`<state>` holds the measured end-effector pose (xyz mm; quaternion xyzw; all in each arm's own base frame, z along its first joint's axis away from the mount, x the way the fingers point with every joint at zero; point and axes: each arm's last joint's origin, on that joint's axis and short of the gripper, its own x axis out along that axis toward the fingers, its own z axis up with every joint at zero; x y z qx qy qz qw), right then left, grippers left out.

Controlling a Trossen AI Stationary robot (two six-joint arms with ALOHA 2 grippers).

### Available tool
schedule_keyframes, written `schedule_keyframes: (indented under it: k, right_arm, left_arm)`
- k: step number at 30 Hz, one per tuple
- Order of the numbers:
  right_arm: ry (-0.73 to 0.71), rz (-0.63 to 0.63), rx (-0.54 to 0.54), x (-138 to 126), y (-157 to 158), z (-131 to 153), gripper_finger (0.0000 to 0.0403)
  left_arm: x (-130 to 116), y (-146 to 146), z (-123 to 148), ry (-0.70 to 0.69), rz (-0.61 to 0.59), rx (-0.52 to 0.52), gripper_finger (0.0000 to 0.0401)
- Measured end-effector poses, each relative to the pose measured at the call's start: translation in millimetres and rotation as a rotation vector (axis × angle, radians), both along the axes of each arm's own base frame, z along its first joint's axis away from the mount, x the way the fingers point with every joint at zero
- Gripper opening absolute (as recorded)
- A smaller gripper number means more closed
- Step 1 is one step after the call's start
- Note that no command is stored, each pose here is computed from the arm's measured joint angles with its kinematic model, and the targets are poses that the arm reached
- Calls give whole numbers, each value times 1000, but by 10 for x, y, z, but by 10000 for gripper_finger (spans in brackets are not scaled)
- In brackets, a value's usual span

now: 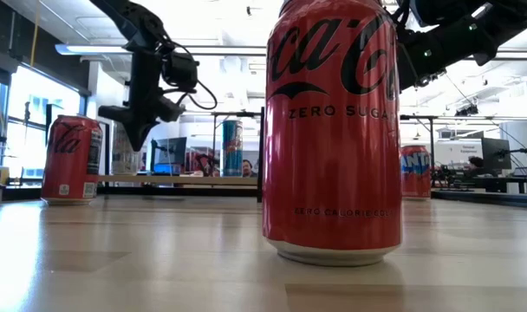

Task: Place canned beverage on shelf
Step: Put the bottom white and yellow soda can on the shelf

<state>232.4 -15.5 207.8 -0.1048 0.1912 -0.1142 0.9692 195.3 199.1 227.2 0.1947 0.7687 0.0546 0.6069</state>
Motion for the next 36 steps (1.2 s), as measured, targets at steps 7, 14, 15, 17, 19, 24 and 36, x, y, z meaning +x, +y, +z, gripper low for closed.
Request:
schedule_keyframes:
  k: [7,14,15,17,19,24,36]
  right_arm:
    - [0,0,0,0,0,0,0]
    - [1,0,-1,0,-1,0,0]
    - [1,1,-1,0,0,-1,0]
    - [1,0,-2,0,-1,-1,0]
    - [1,1,-3,0,-1,0,0]
    - [1,1,-3,0,0,0,0]
    - [1,1,-3,0,-1,-1,0]
  left_arm:
    - [-25,100,14,0,10,69,0]
    - [27,126,26,-35,-9,111,0]
    - [32,132,29,-39,-8,118,0]
    - [37,145,34,-47,5,138,0]
    - [30,145,57,-52,24,161,0]
    - [8,-24,321,-114,46,186,0]
    - [-211,-396,617,-226,312,15,0]
